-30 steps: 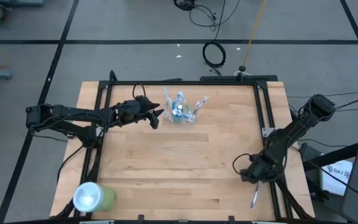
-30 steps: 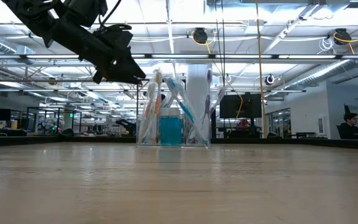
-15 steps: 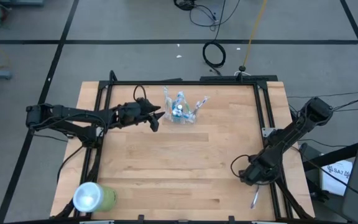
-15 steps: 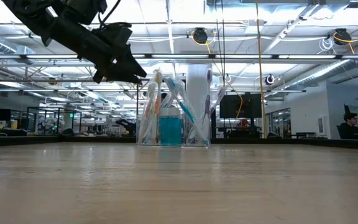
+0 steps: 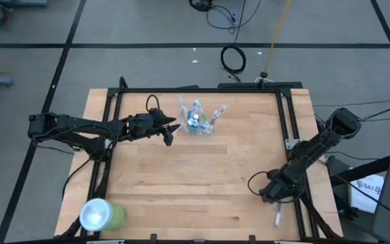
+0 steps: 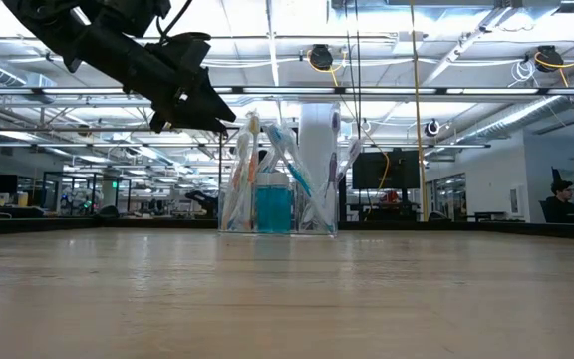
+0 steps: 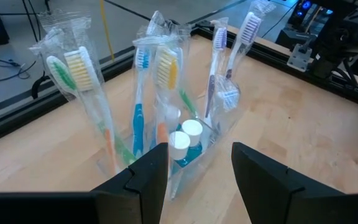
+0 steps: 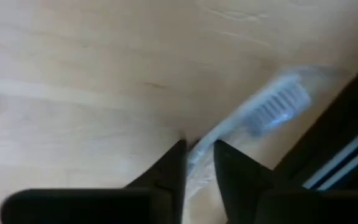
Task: Pick & Place toothbrushing station
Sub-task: Put the purple toothbrush into the transparent organizer
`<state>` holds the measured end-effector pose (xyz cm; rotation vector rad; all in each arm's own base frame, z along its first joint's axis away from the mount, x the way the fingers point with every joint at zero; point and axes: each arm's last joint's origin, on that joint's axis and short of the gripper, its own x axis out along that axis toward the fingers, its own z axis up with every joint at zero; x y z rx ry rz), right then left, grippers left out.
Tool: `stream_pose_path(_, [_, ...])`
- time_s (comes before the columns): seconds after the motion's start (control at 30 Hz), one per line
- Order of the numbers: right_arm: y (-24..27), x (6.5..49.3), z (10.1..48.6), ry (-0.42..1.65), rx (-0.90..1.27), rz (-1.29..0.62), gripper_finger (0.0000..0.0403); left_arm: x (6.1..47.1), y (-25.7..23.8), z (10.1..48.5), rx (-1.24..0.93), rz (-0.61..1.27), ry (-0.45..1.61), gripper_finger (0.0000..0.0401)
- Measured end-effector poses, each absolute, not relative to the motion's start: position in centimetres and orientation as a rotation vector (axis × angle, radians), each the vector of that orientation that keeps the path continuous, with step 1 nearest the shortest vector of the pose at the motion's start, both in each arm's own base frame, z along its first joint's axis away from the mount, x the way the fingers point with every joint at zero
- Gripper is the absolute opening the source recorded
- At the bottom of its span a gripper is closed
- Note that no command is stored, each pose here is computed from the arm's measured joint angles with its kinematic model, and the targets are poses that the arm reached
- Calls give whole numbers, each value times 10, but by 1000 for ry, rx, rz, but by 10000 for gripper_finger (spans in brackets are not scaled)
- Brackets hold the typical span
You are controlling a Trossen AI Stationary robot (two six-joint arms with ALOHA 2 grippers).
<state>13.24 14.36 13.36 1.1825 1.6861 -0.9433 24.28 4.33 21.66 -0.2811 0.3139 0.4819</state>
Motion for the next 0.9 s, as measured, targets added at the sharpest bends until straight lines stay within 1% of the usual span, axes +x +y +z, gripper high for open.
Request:
stream_pose_path(0.13, [144, 134, 134, 1675, 1151, -875, 26, 243, 43, 217, -281, 482, 314, 184])
stream_pose_path(0.2, [145, 135, 134, 1681, 1137, -835, 10, 243, 43, 217, -281, 483, 314, 184])
stream_pose_path(0.3, [147, 137, 134, 1665, 1134, -780, 12, 243, 43, 217, -282, 484, 313, 184])
stream_pose_path(0.43, [149, 144, 136, 1560, 1150, -692, 14, 243, 43, 217, -282, 484, 313, 184])
stream_pose_path(0.6, [145, 158, 146, 1331, 1131, -527, 1, 243, 43, 217, -282, 485, 312, 184])
stream_pose_path(0.73, [137, 169, 155, 1181, 1079, -441, 1, 243, 43, 217, -282, 485, 311, 184])
stream_pose_path(0.9, [125, 178, 156, 1145, 1012, -415, 1, 243, 43, 217, -282, 484, 311, 184])
